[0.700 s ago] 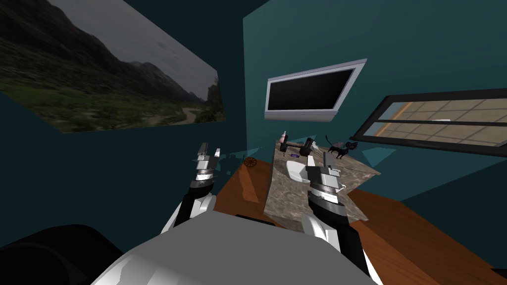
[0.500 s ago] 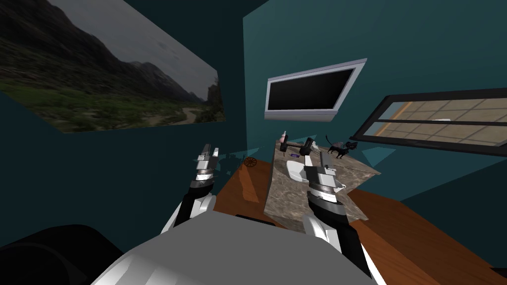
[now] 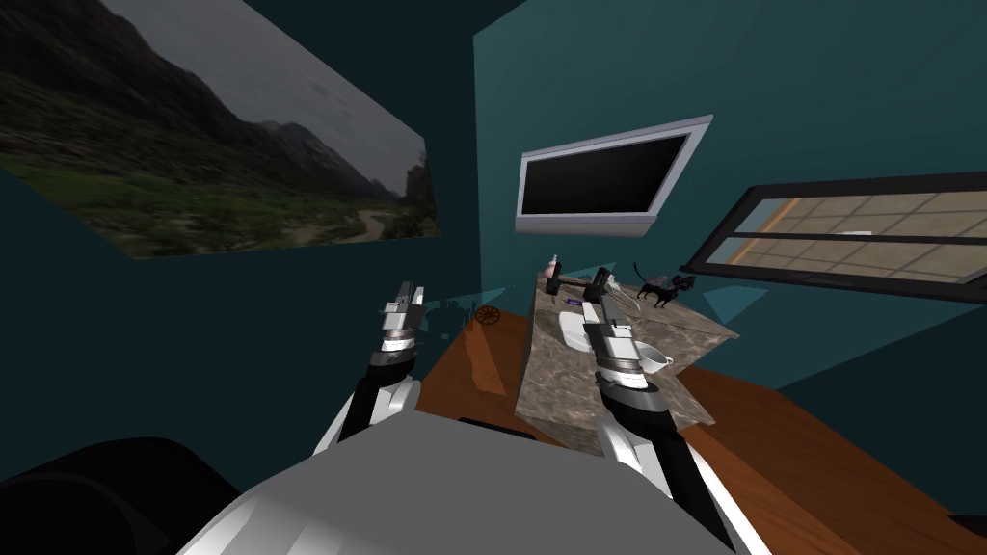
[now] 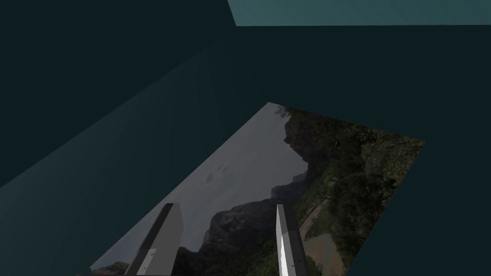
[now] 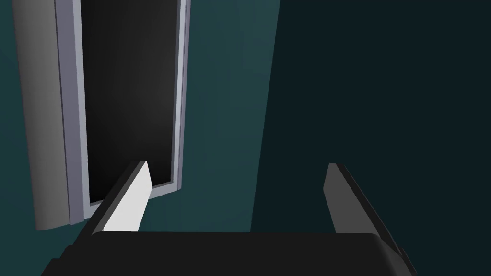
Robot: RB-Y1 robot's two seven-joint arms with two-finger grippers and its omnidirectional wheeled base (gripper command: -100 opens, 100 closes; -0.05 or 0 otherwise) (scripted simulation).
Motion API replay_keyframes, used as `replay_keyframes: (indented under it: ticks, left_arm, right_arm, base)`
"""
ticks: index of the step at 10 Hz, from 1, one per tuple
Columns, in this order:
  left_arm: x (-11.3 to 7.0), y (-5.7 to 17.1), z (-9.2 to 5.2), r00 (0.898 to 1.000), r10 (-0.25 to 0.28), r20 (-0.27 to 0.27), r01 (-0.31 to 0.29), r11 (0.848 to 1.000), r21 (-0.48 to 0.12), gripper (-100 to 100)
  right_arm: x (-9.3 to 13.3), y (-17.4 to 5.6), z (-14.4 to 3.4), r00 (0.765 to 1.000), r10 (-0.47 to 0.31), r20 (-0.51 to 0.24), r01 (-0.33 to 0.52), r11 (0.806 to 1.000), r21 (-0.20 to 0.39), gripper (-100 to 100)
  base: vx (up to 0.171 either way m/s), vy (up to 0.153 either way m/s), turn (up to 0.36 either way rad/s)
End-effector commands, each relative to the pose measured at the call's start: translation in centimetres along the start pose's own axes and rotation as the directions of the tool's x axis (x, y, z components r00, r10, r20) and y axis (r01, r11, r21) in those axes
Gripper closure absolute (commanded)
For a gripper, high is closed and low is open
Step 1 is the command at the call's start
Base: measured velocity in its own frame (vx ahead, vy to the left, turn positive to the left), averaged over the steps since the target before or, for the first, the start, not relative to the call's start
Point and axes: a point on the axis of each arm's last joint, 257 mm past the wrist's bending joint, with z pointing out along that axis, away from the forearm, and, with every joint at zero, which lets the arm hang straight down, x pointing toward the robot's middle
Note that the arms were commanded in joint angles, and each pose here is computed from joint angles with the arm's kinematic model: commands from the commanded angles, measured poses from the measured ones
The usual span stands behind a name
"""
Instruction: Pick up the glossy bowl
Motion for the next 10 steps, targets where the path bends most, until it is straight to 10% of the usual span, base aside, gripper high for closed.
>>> replay_keyframes:
  ticks: [1, 10]
  left_arm:
    - [0.0, 0.0, 0.0, 1.0, 0.0, 0.0, 0.0, 1.0, 0.0, 0]
    - [0.0, 0.0, 0.0, 1.0, 0.0, 0.0, 0.0, 1.0, 0.0, 0]
  right_arm:
    - [0.5, -0.1, 0.0, 0.999, -0.019, -0.033, 0.019, 1.0, -0.002, -100]
    - [5.5, -2.4, -0.8, 0.913, -0.23, -0.338, 0.226, 0.973, -0.053, -100]
  base:
    - [-0.01, 0.014, -0.004]
    - [-0.009, 0.025, -0.009]
